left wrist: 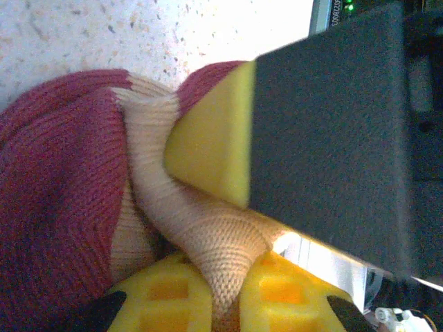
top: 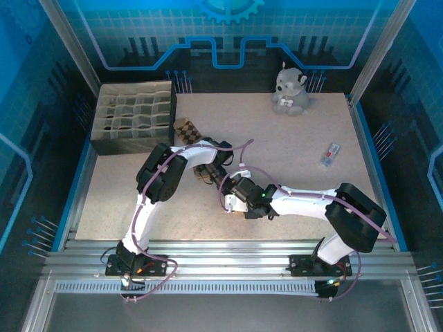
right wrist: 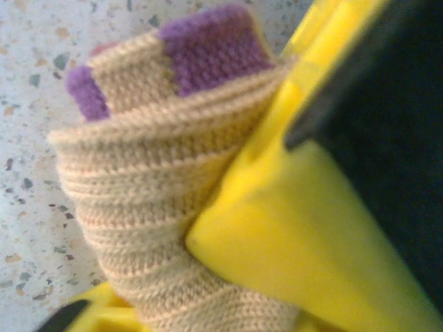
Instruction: Roll the socks
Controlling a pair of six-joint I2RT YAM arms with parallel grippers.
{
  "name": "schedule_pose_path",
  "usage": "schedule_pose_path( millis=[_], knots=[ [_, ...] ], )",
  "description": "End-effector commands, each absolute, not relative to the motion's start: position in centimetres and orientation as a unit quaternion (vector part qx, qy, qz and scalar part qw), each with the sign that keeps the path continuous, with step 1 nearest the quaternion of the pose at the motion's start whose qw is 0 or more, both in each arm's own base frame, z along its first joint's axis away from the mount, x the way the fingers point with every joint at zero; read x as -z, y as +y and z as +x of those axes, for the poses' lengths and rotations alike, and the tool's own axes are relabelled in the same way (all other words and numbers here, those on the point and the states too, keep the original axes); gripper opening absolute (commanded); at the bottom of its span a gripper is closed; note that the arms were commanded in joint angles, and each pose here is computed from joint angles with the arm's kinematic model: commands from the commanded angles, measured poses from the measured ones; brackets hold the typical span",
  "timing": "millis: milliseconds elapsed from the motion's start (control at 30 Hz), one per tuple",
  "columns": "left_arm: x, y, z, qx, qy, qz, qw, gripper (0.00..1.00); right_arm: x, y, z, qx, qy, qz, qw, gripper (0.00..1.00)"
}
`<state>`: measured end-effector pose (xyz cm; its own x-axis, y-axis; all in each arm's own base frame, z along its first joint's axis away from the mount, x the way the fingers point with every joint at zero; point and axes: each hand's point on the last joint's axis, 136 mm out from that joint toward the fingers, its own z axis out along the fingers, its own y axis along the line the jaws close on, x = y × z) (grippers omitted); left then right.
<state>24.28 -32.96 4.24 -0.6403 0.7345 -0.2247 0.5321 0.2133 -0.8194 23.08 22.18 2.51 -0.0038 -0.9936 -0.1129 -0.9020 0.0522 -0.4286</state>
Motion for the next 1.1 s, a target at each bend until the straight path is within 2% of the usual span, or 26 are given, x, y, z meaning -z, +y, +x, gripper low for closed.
schedule_pose_path(
  millis=[0, 67, 233, 500, 600, 967, 1067],
  knots=[
    [-3.9, -32.7, 23.5, -0.478, -0.769, -0.404, 0.129, 0.03, -2.7, 23.1, 23.2, 0.111, 0.692, -0.684, 0.204, 0.06],
    [-4.0, -32.6, 23.7, -0.473, -0.773, -0.407, 0.116, 0.07, -2.7, 23.0, 22.6, 0.099, 0.693, -0.688, 0.191, 0.0],
    [-4.5, -32.1, 25.1, -0.459, -0.786, -0.41, 0.063, 0.23, -2.4, 22.4, 20.5, 0.032, 0.718, -0.683, 0.13, 0.0],
    [-5.6, -31.0, 26.9, -0.427, -0.802, -0.416, -0.012, 0.32, -2.0, 21.8, 18.8, -0.051, 0.758, -0.649, 0.043, 0.0],
    [-6.0, -30.3, 28.1, -0.408, -0.814, -0.41, -0.06, 0.41, -1.9, 21.4, 18.5, -0.072, 0.768, -0.635, 0.021, 0.0],
    [-8.3, -26.5, 32.7, -0.414, -0.842, -0.291, -0.189, 0.43, -1.8, 21.0, 18.7, -0.086, 0.776, -0.625, 0.01, 0.0],
    [-9.2, -25.6, 32.9, -0.412, -0.83, -0.293, -0.237, 0.43, -1.7, 20.9, 18.8, -0.088, 0.778, -0.622, 0.005, 0.0]
  ],
)
